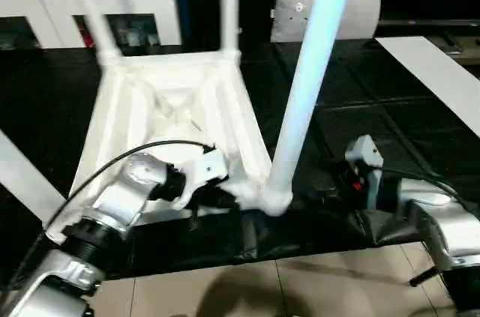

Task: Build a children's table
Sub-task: Rotate table base

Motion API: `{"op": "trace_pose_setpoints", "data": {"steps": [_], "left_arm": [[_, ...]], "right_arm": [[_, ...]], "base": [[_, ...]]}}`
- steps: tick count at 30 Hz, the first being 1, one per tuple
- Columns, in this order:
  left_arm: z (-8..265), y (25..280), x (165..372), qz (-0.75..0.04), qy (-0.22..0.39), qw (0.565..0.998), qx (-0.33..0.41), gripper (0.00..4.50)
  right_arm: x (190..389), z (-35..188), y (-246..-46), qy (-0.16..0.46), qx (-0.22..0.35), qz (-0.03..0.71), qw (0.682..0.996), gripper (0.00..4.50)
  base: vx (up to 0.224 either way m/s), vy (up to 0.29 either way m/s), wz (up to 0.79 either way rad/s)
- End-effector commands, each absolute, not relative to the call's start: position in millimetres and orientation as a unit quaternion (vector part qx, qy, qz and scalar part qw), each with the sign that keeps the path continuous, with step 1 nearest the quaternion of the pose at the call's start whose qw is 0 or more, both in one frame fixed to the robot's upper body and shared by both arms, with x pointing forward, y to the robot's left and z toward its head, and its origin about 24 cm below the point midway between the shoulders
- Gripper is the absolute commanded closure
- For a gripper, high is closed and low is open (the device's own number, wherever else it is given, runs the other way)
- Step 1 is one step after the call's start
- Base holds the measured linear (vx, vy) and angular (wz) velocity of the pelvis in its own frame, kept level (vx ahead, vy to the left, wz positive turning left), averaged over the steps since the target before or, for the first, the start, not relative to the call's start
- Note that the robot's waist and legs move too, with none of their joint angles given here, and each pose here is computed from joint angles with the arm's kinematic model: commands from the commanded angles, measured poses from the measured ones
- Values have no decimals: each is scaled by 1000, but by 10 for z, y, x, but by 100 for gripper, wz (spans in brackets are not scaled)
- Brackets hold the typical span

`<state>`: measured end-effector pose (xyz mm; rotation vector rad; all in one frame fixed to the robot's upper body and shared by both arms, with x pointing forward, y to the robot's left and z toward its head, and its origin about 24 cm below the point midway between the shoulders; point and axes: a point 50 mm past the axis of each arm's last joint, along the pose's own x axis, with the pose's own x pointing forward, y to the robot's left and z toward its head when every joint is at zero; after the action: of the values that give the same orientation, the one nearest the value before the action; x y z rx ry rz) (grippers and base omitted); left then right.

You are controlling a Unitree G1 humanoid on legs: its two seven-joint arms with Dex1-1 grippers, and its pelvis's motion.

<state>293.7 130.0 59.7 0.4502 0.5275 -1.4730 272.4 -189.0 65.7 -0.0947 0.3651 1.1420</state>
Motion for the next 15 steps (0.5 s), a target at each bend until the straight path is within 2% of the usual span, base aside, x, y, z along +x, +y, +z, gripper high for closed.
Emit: {"op": "trace_pose_setpoints", "data": {"steps": [1, 5, 9, 13, 15], "left_arm": [[722, 1177, 2916, -715, 215, 627, 222, 450], [743, 1207, 2907, -732, 220, 602, 231, 450], [758, 1192, 2913, -748, 217, 578, 242, 450], [757, 1177, 2924, -750, 215, 576, 244, 450], [759, 1169, 2948, -747, 210, 580, 247, 450]], "right_arm": [[2740, 711, -1873, 168, -76, 572, 799, 3], [2727, 726, -1842, 167, -80, 607, 773, 3], [2736, 764, -1751, 169, -42, 652, 738, 36], [2755, 753, -1712, 171, -35, 660, 730, 70], [2733, 744, -1654, 176, -23, 679, 712, 85]], "base": [[0, 0, 0], [0, 0, 0], [0, 0, 0], [0, 0, 0], [0, 0, 0]]}}
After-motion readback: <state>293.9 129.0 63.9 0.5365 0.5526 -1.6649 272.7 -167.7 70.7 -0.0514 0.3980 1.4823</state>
